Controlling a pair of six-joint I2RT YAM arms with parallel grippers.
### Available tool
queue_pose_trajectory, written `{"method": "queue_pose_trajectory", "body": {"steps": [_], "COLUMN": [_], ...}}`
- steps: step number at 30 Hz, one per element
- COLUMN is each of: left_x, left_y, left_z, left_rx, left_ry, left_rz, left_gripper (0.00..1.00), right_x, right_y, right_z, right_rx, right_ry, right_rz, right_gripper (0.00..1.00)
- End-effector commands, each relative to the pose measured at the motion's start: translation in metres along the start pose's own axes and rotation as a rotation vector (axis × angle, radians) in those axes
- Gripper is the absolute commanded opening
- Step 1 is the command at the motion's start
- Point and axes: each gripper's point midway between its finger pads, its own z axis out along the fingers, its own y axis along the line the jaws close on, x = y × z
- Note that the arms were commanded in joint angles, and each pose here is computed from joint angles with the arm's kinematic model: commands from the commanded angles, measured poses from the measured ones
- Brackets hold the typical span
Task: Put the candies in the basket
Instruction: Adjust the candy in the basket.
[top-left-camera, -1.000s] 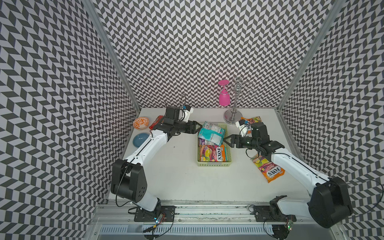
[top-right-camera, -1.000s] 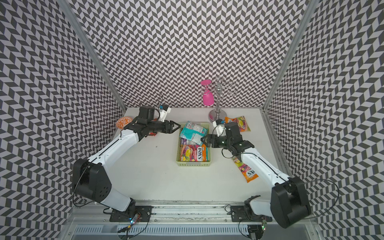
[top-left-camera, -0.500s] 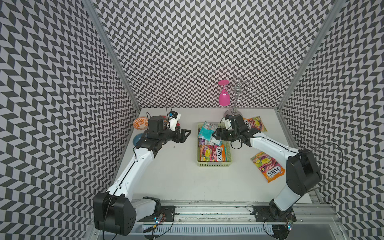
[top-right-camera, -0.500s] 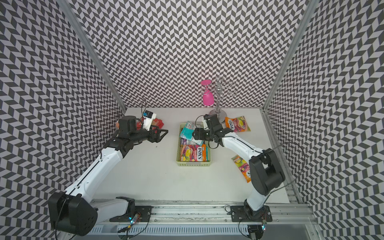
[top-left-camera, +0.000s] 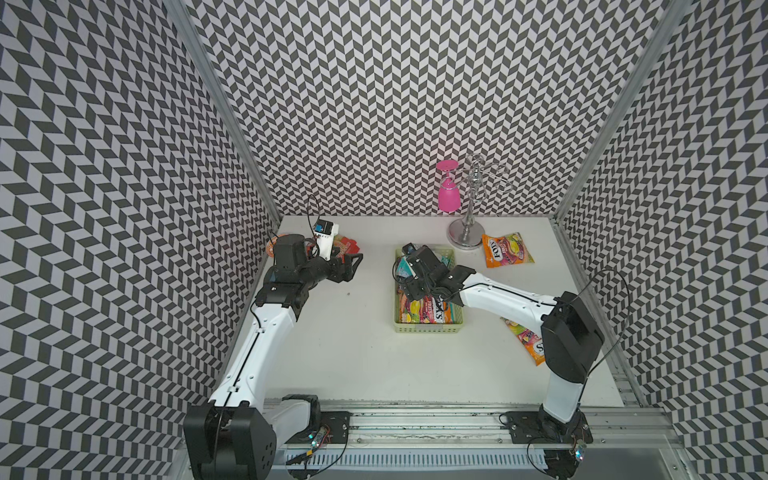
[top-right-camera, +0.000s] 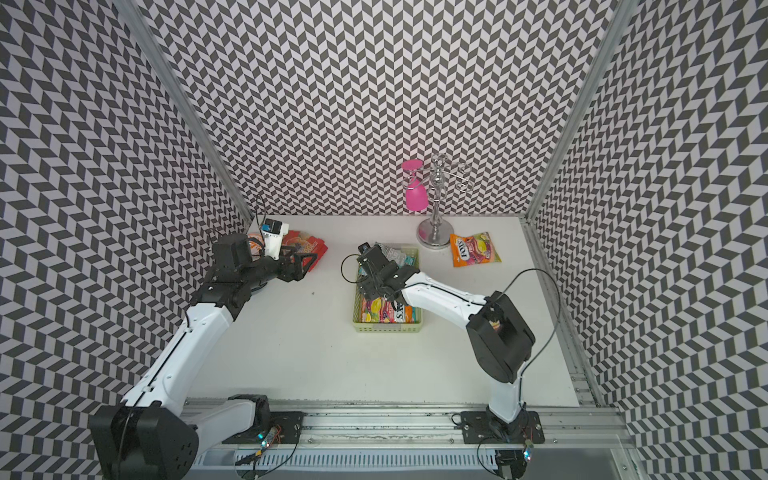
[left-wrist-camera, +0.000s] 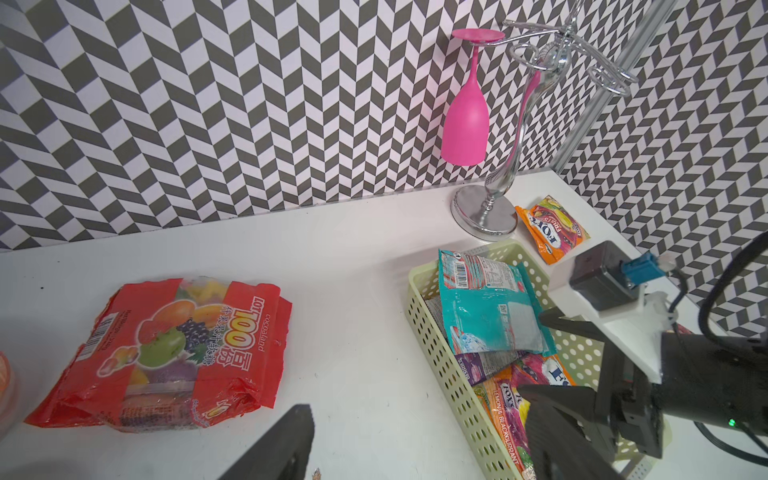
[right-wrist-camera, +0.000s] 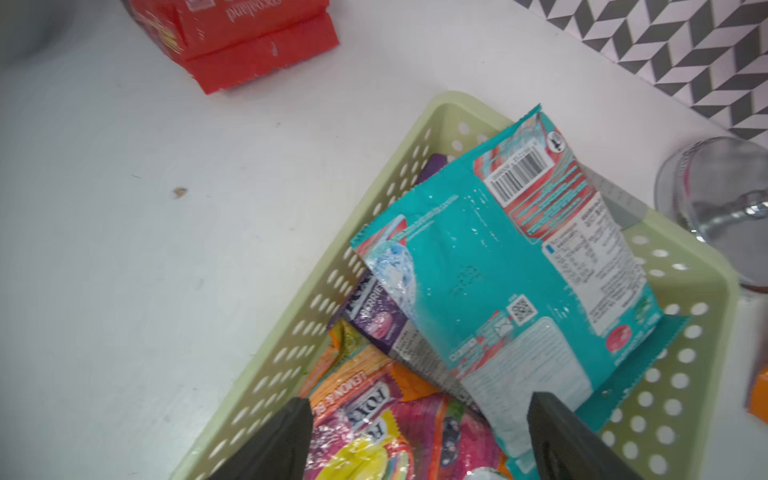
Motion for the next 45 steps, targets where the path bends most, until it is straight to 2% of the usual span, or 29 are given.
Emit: {"method": "queue_pose_trajectory", "body": {"steps": [1,5,14,16,18,22,23,26,30,37,45], "left_x": [-0.01,-0.009,-0.008,-0.01,-0.008,-0.009,-0.01,-0.009,-0.011,-0.011,-0.011], "left_y": [0.003,0.0,0.004,0.005,0.005,0.007,0.007,0.007,0.009,0.012,0.015], "left_z": [-0.005,-0.005,-0.006,-0.007,-0.006,-0.008,-0.008,-0.008,-0.01,-0.011,-0.012], "left_rx": [-0.012,0.013,0.015,0.011,0.016,0.012,0.013,0.019,0.012,0.011,0.008], "left_ry": [-0.034,-0.042,-0.042,-0.042,-0.046,-0.047,-0.047,-0.054,-0.053,-0.056,-0.062], "left_rz": [0.025,0.014,-0.008,-0.009,-0.011,-0.021,-0.021,-0.024,-0.032,-0.043,-0.055], "left_gripper": [0.84,0.84,0.84,0.84,0.84,0.84,0.84,0.84,0.84,0.84,0.84], "right_x": [0.006,0.013,0.019,0.019,0.019,0.018,0.018,0.023,0.029,0.022,0.016], "right_y": [-0.013,-0.009,-0.007,-0.01,-0.01,-0.018,-0.019,-0.02,-0.022,-0.03,-0.016], "right_z": [0.012,0.02,0.038,0.04,0.043,0.041,0.041,0.04,0.031,0.007,-0.007], "right_rx": [0.114,0.136,0.164,0.18,0.188,0.245,0.252,0.265,0.286,0.328,0.318], "right_ry": [-0.005,-0.007,0.011,0.008,0.006,0.005,0.001,0.007,-0.018,-0.09,-0.164], "right_rz": [-0.192,-0.319,-0.388,-0.418,-0.448,-0.477,-0.488,-0.542,-0.63,-0.694,-0.788], "right_gripper": [0.84,0.83,0.79,0.72,0.57,0.53,0.48,0.25,0.17,0.03,0.02]}}
